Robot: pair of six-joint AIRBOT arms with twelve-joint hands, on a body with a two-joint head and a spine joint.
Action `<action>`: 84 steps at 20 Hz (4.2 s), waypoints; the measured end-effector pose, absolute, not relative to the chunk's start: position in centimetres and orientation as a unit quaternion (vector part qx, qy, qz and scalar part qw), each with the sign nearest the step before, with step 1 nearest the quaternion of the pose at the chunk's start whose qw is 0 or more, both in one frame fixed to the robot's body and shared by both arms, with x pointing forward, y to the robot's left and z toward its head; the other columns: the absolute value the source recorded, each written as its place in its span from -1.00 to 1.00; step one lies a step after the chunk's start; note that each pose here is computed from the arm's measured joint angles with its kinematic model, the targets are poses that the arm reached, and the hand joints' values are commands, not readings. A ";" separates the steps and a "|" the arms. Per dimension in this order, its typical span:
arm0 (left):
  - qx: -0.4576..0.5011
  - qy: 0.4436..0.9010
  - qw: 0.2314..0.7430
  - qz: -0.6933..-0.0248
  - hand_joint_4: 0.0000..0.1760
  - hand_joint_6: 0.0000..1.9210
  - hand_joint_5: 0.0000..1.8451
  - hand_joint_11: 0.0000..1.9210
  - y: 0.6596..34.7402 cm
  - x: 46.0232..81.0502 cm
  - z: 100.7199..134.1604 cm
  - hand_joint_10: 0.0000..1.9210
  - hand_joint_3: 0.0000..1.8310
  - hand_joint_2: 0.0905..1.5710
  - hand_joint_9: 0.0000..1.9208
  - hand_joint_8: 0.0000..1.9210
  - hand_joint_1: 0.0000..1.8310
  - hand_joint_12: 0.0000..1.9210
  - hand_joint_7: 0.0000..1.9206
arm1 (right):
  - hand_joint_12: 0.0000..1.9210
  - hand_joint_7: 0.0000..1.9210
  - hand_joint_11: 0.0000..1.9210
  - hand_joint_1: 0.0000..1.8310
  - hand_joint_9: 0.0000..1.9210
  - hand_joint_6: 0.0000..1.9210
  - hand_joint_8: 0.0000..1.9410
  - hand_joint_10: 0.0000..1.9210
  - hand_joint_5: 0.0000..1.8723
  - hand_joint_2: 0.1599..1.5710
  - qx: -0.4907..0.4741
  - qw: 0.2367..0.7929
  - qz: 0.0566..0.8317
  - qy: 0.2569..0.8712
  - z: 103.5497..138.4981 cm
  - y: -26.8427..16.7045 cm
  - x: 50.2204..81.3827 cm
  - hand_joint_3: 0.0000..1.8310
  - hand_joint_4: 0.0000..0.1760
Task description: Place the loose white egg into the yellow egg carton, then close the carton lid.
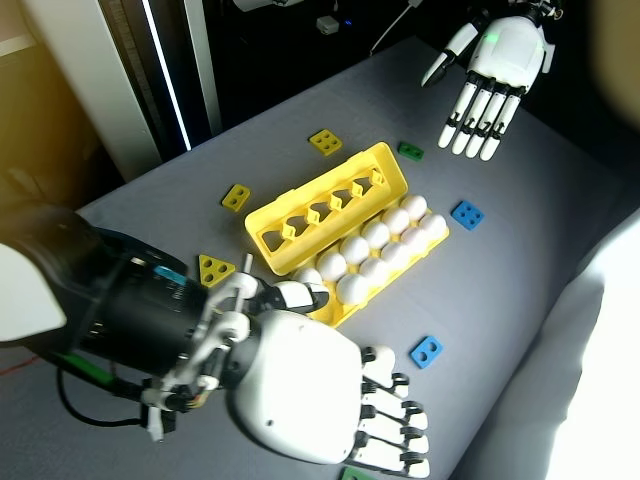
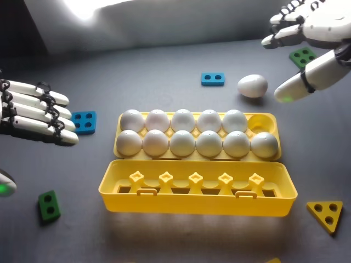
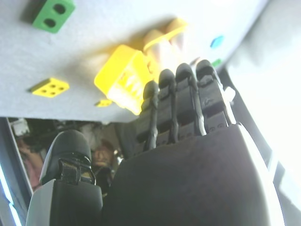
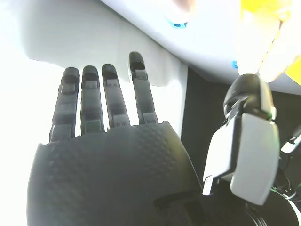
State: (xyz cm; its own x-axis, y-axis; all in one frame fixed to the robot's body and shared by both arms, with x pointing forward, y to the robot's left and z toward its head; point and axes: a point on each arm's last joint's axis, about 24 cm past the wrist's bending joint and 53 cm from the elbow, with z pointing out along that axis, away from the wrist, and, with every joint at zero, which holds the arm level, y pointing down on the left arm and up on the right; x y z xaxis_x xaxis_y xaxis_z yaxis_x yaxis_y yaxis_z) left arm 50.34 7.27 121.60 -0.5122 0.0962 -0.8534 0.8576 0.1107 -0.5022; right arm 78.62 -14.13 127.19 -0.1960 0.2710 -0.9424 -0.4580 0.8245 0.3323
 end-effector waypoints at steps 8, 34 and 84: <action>0.364 0.674 0.283 -0.577 -1.00 -0.99 -0.80 -0.94 6.8 48.2 118.9 -0.99 -1.00 0.55 -0.84 -0.99 -1.00 -0.95 -0.80 | -1.00 -0.98 -1.00 -0.37 -1.00 -0.99 -1.00 -1.00 -0.30 -0.16 -0.082 0.639 0.271 0.715 126.3 -12.6 81.1 -1.00 0.72; 0.385 0.694 0.233 -0.561 -1.00 -1.00 -0.77 -0.96 6.9 47.0 114.5 -1.00 -1.00 0.55 -0.81 -1.00 -1.00 -0.94 -0.76 | -0.94 -0.82 -0.95 -0.19 -0.94 -0.99 -1.00 -1.00 -0.11 -0.10 -0.095 0.644 0.277 0.706 126.2 -8.0 83.6 -1.00 0.80; 0.388 0.693 0.227 -0.564 -1.00 -1.00 -0.77 -0.96 5.8 46.5 114.6 -1.00 -1.00 0.54 -0.79 -1.00 -1.00 -0.88 -0.74 | -1.00 -0.76 -1.00 0.17 -0.82 -0.31 -1.00 -1.00 0.25 0.23 -0.090 0.634 0.290 0.712 125.0 -6.4 83.7 -1.00 1.00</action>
State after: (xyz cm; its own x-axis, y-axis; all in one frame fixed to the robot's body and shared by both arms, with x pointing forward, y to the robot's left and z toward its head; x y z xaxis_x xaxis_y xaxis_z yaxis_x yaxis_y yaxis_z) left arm 46.55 5.82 114.58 -0.5956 0.2814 -0.7523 0.7937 0.0623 -0.6051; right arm 83.70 -6.41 124.99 -0.1806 0.2386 -0.9542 -0.4960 0.8157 0.2978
